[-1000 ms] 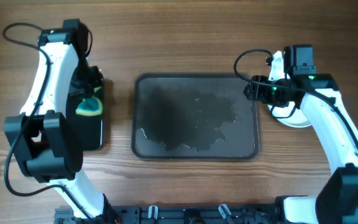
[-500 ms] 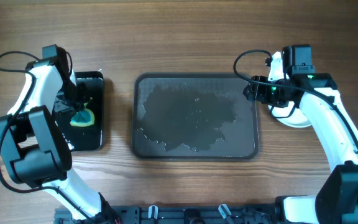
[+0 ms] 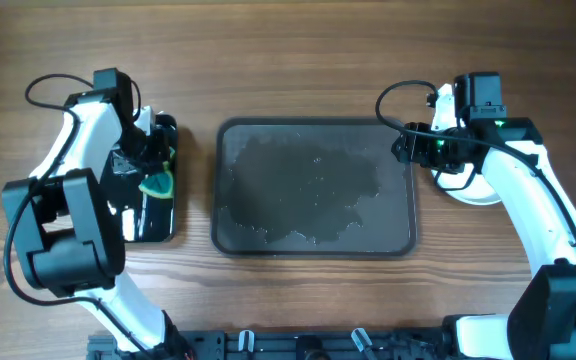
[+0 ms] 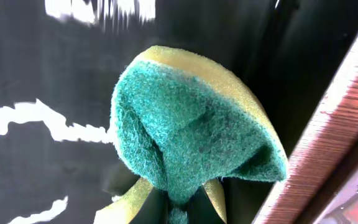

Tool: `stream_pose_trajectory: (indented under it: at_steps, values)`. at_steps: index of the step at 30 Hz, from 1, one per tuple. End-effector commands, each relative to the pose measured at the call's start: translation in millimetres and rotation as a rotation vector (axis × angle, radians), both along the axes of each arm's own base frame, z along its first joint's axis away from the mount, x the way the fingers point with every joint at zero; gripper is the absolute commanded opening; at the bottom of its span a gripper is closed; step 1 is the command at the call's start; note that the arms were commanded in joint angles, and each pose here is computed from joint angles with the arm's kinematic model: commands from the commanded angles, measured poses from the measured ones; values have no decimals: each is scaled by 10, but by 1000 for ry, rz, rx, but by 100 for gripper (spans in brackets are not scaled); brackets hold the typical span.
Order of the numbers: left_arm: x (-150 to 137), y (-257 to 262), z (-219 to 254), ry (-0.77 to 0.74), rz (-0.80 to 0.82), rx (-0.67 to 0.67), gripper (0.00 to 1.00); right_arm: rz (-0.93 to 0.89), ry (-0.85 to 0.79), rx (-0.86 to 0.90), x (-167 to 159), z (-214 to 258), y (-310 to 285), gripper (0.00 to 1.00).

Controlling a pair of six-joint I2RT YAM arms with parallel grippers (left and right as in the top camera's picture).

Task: Clean dirty plates on tray and stack at the side
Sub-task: 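Place the sponge into the small black tray with left gripper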

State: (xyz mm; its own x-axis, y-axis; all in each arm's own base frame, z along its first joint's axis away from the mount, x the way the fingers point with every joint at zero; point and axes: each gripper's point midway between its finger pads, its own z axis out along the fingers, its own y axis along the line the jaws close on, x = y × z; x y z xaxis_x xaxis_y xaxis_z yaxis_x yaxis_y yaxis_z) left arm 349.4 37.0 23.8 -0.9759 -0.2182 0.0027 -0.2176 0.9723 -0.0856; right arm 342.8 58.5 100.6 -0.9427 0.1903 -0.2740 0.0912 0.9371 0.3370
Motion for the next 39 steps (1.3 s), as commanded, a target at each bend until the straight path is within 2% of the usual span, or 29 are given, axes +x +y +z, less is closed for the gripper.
stream_pose_trajectory:
  at_steps: [1, 7, 13, 20, 21, 24, 25, 27, 29, 31, 32, 33, 34, 35, 39]
  values:
    - [43, -268, -71, 4, 15, -61, 4, 15, -2, -17, 25, -12, -16, 66]
    - [124, -450, -71, -23, -1, -50, 4, 15, -2, -17, 25, -13, -17, 66]
    - [108, 110, -79, -17, 112, 174, 4, 37, -9, -25, 24, -13, -16, 66]
    - [176, 171, -113, -40, 125, 181, 5, 39, -12, -26, 28, -11, -17, 66]
    - [166, 170, -114, -36, 125, 181, 11, 46, -14, -28, 28, -11, -16, 66]
    - [108, 163, -117, -12, 123, 179, 65, 59, -18, -32, 28, -11, -16, 66]
    - [91, 162, -116, -5, 123, 179, 74, 58, -18, -32, 28, -11, -16, 66]
    - [88, 160, -92, -3, 129, 178, 81, 58, -21, -32, 32, -2, -15, 66]
    - [126, 105, 87, -15, 158, 143, 84, 62, -42, -21, 50, 132, 4, 66]
    - [221, 34, 435, -67, 172, 97, 89, 63, -82, -23, 74, 347, 3, 70]
    - [268, 6, 692, -110, 173, 80, 96, 62, -119, -27, 72, 540, -3, 71]
    - [285, -9, 868, -146, 173, 70, 100, 60, -150, -31, 52, 693, -12, 75]
    - [275, -15, 981, -171, 174, 67, 100, 54, -182, -42, 23, 835, -33, 84]
    - [248, -16, 1072, -188, 174, 69, 100, 44, -217, -62, -29, 995, -70, 100]
    - [243, -17, 1171, -217, 175, 69, 100, -1, -377, -131, -380, 1665, -215, 100]
